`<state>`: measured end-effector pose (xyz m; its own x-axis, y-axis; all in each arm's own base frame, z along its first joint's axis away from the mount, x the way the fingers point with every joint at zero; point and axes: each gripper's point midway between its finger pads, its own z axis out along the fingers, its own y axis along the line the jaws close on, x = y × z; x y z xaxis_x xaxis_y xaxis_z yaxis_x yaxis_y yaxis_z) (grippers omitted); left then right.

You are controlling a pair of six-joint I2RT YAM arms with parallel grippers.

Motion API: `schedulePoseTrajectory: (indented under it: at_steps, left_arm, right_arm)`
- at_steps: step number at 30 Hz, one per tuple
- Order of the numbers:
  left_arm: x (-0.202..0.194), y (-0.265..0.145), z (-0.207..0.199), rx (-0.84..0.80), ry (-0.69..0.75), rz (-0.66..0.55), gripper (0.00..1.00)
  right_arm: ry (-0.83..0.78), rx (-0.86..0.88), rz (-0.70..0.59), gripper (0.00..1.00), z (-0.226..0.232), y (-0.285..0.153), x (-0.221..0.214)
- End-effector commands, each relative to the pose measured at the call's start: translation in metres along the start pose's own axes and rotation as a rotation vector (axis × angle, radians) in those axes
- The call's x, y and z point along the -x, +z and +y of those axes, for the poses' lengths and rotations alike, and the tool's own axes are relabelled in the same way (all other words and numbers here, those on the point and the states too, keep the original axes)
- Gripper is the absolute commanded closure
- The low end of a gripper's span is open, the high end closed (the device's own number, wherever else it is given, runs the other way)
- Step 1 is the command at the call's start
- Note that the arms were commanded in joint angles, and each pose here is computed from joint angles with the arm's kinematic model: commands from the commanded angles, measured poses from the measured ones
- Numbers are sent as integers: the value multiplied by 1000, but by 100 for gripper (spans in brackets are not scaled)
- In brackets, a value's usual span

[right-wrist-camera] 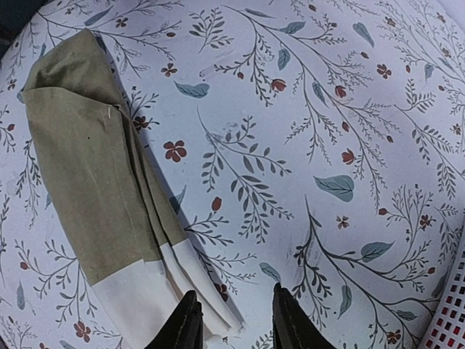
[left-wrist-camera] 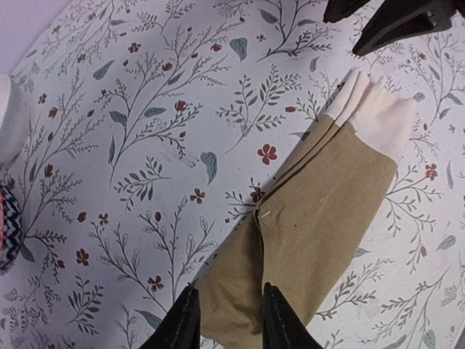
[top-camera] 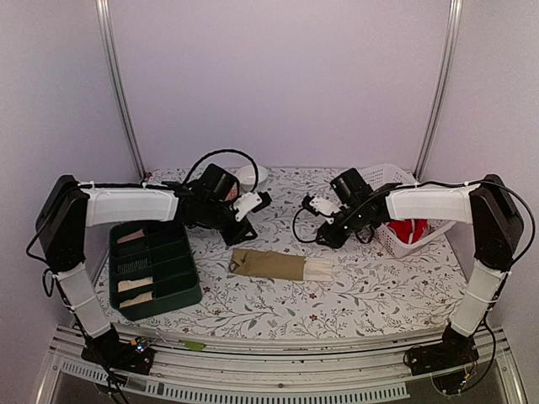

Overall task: Roll the underwear
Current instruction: Fold the underwear at the center of the board, then rotate the underwear at the center of the board.

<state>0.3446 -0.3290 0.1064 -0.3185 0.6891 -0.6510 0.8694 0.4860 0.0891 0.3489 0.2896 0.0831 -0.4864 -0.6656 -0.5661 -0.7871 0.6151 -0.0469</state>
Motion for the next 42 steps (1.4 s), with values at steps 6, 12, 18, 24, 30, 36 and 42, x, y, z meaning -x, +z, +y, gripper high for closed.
schedulePoseTrajectory:
  at_steps: [6, 12, 18, 24, 30, 36, 42]
  left_arm:
    - [-62, -13, -29, -62, -338, 192, 75]
    - [-82, -13, -60, -97, -379, 273, 76]
    - [-97, -9, -68, -67, -407, 331, 82]
    - [-90, -12, -72, -74, -391, 303, 82]
    - [-102, -7, -76, -83, -391, 332, 84]
    - [-111, 0, -76, -76, -403, 362, 86]
    - [-123, 8, -70, -34, -419, 400, 90]
  right_arm:
    - [235, 202, 148, 68, 9, 17, -20]
    - [324, 236, 178, 69, 4, 24, -22]
    - [381, 317, 198, 70, 10, 28, -25]
    - [447, 426, 216, 64, 18, 24, -33]
    - [449, 439, 269, 54, 19, 38, -45]
    - [456, 473, 307, 54, 25, 46, -54]
    - [456, 471, 331, 65, 27, 44, -63]
